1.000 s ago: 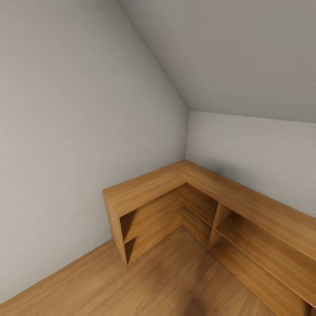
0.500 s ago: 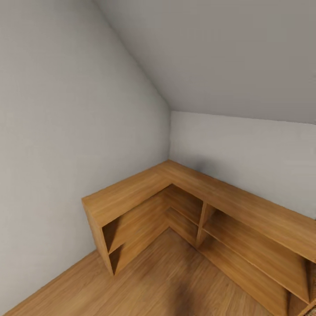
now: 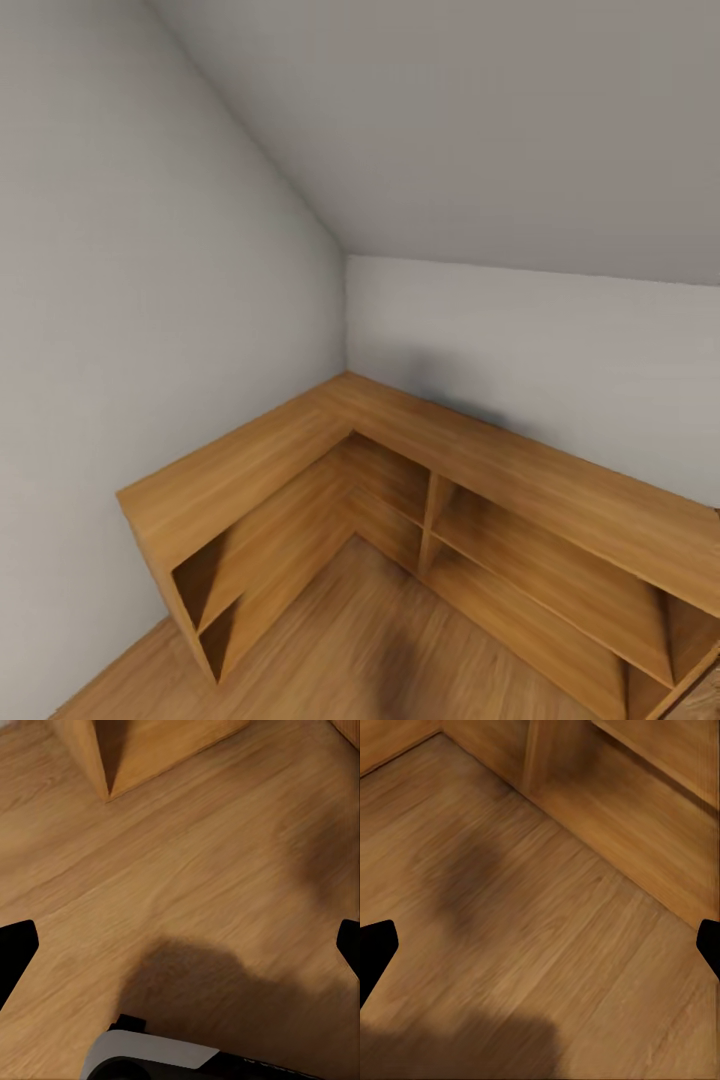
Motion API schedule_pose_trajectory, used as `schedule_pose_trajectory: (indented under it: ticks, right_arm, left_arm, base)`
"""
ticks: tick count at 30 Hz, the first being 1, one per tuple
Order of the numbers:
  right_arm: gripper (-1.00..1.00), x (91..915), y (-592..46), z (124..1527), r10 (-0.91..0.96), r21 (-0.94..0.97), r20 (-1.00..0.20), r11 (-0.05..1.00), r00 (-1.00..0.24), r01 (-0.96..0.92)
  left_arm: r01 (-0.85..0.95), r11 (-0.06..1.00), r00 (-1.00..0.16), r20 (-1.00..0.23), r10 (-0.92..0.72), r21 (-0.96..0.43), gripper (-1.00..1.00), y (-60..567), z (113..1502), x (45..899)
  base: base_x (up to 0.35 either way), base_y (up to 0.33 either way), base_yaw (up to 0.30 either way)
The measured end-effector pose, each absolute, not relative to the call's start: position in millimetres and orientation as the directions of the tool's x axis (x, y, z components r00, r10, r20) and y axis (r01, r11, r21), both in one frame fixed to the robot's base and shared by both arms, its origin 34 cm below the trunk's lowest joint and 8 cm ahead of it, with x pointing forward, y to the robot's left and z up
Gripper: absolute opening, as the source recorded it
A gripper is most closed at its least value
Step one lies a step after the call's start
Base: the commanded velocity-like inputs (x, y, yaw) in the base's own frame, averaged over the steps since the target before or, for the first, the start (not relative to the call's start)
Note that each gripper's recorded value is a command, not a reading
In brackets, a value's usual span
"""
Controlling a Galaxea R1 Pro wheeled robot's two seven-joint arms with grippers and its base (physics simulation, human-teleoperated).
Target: In the bedroom, organize the workspace by keeping the computer under the desk, ensuring the monitor is on the desk, placing the keyboard on the desk next to the monitor, placing the mouse on the desk next to the keyboard, moving the folder from the swivel chair onto the desk next to the mouse, stacking the notebook on top of the folder with the pen on top of the notebook, and positioning the swivel chair next to the desk.
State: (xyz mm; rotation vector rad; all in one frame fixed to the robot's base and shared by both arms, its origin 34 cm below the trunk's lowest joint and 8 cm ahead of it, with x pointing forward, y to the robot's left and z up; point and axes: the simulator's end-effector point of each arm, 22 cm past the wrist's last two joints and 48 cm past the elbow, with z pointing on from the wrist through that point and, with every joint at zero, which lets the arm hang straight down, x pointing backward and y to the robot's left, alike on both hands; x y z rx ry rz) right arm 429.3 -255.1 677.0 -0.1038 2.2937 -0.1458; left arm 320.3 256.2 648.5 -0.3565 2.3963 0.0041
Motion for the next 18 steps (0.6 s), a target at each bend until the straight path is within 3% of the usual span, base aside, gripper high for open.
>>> schedule_pose_trajectory:
  ticks: [18]
  right_arm:
    - [1.0,430.0,-255.0,677.1,-0.122,-0.139,-0.739,0.99,-0.662,-0.028]
  left_arm:
    - [-0.26,0.961,-0.715,-0.651,-0.256,-0.093,1.0,256.9,648.2,320.3]
  base:
    - [0.037,0.0,-0.255]
